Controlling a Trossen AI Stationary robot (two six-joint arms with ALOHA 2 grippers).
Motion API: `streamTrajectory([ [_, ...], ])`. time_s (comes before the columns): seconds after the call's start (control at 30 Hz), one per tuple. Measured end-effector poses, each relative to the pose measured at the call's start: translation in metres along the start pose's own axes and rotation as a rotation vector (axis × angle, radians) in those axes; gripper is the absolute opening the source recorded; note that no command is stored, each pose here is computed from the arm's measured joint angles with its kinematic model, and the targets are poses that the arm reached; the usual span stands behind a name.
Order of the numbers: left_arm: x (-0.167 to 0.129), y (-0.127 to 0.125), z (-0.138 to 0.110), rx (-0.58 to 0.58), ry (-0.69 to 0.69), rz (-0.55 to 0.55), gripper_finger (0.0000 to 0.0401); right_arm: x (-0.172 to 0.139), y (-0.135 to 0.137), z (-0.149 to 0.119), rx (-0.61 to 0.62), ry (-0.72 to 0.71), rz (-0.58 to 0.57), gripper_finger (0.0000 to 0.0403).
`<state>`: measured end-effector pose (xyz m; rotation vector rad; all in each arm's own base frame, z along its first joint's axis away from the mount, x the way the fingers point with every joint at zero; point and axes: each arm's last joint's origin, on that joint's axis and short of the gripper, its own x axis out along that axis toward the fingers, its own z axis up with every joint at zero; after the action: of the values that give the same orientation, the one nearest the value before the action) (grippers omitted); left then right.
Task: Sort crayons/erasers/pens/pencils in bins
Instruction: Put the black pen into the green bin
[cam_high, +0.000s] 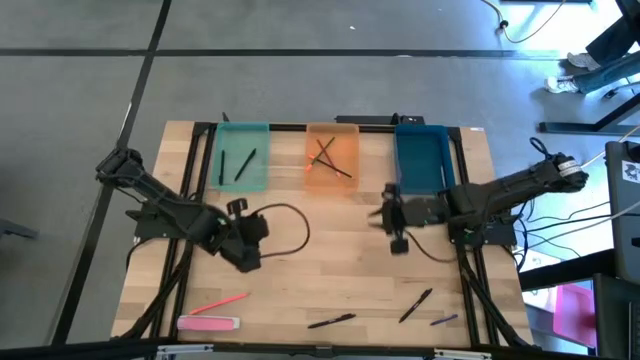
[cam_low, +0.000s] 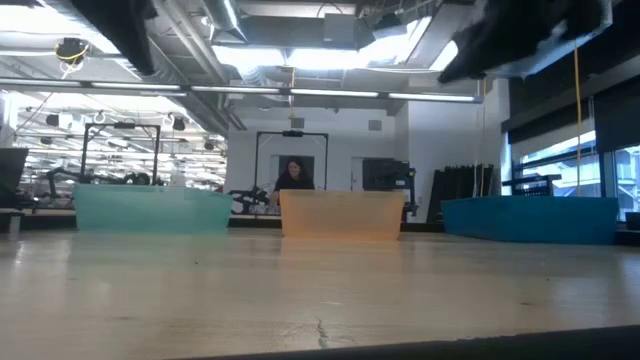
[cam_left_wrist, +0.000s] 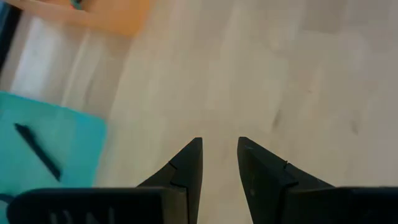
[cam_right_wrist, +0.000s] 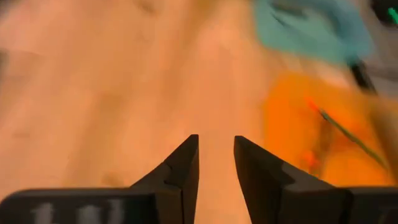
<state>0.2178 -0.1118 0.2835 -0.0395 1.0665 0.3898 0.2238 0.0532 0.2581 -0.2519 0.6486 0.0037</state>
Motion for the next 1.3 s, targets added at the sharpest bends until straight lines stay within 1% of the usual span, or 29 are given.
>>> streamTrajectory([
  [0.07, -0.004, -0.006, -0.006, 0.003, -0.006, -0.019, 0.0094, -0.002, 0.018, 0.005, -0.052, -0.056, 0.059, 0.0107],
  [0.17, -0.010, -0.014, -0.013, -0.005, -0.020, -0.037, 0.0094, -0.001, 0.042, 0.010, -0.075, -0.113, 0.126, 0.0107],
  [0.3, -0.015, -0.020, -0.020, -0.007, -0.047, -0.045, 0.0094, 0.006, 0.070, 0.008, -0.085, -0.112, 0.194, 0.0107],
  [0.4, -0.019, -0.024, -0.023, -0.001, -0.065, -0.051, 0.0094, 0.014, 0.086, 0.006, -0.041, -0.103, 0.230, 0.0107],
  [0.5, -0.021, -0.027, -0.026, -0.005, -0.073, -0.065, 0.0094, 0.019, 0.099, 0.009, -0.008, -0.057, 0.249, 0.0107],
  [0.6, -0.023, -0.030, -0.028, -0.022, -0.088, -0.078, 0.0094, 0.022, 0.111, 0.019, -0.006, -0.022, 0.265, 0.0107],
  [0.67, -0.025, -0.032, -0.030, -0.028, -0.102, -0.076, 0.0094, 0.023, 0.118, 0.024, -0.031, 0.018, 0.271, 0.0107],
  [0.77, -0.027, -0.034, -0.034, -0.013, -0.108, -0.084, 0.0094, 0.027, 0.128, 0.032, -0.048, 0.053, 0.275, 0.0107],
  [0.87, -0.030, -0.037, -0.037, 0.005, -0.112, -0.094, 0.0094, 0.032, 0.137, 0.041, -0.032, 0.071, 0.277, 0.0107],
  [1.03, -0.035, -0.041, -0.045, 0.044, -0.126, -0.111, 0.0094, 0.046, 0.155, 0.048, -0.012, 0.130, 0.279, 0.0107],
  [1.13, -0.038, -0.044, -0.049, 0.062, -0.143, -0.117, 0.0094, 0.057, 0.167, 0.050, -0.009, 0.147, 0.282, 0.0107],
  [1.3, -0.043, -0.049, -0.054, 0.080, -0.170, -0.141, 0.0094, 0.074, 0.192, 0.039, -0.028, 0.192, 0.312, 0.0107],
])
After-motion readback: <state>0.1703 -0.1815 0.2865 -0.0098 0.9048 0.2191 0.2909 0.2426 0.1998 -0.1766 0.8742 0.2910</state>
